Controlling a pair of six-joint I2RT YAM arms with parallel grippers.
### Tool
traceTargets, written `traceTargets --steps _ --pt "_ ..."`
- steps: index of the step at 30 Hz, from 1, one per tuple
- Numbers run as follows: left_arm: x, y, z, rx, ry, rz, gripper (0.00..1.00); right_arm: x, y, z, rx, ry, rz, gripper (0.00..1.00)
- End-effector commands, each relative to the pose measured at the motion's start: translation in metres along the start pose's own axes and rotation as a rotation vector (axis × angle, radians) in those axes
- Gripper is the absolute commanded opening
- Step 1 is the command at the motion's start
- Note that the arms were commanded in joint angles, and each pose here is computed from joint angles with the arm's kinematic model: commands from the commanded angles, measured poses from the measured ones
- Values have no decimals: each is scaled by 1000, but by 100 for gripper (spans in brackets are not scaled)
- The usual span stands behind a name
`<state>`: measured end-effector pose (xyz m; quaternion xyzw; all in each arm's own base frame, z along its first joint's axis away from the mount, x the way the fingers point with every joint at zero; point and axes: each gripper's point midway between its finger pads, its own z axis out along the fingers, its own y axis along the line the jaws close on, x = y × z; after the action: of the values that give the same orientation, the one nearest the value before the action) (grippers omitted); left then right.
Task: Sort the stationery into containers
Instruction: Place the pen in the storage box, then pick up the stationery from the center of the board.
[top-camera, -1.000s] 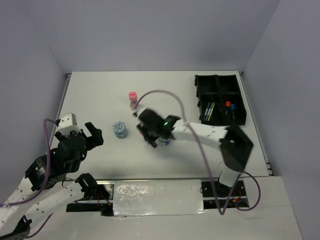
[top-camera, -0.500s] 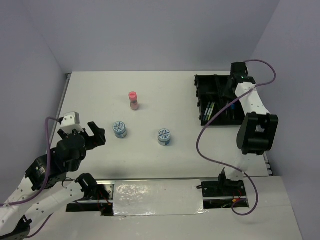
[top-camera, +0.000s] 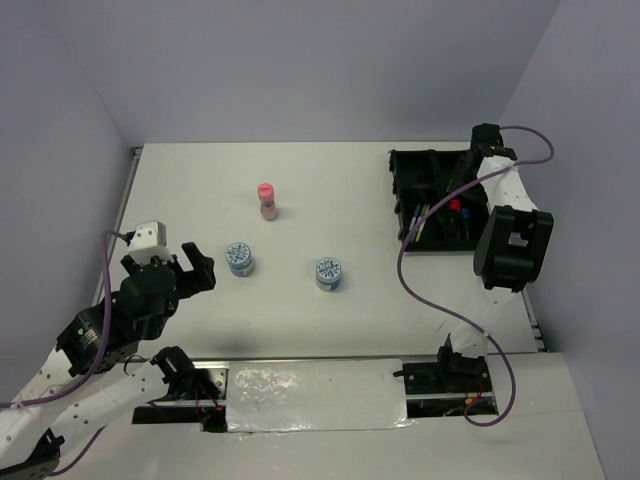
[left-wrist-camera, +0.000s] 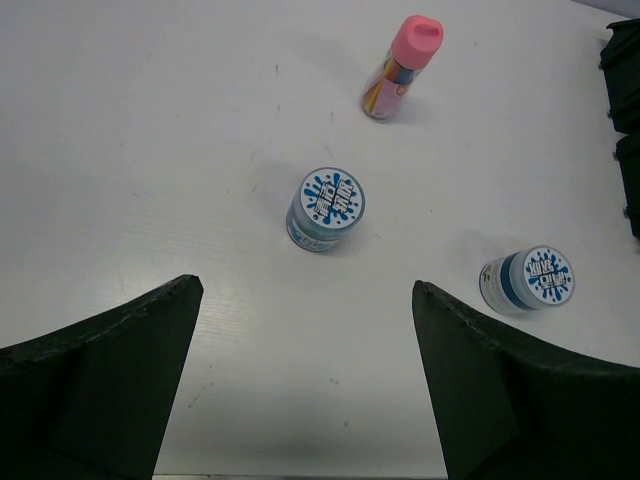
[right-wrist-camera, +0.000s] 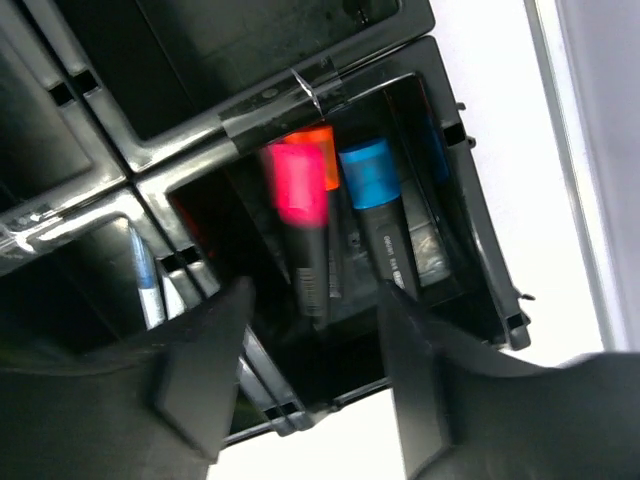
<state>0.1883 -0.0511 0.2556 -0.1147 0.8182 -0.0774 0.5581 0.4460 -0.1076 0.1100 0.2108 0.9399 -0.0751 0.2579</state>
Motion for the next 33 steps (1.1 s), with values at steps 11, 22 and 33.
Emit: traceTargets --steps 11,22,33 --pt "-4 -3 3 -2 -17 2 99 51 185 -163 -507 -249 -354 100" --pt "-2 -4 5 -5 -4 17 99 220 294 -182 -500 -205 -586 100" --pt "4 -7 12 -30 28 51 99 285 272 -140 -481 -51 -609 94"
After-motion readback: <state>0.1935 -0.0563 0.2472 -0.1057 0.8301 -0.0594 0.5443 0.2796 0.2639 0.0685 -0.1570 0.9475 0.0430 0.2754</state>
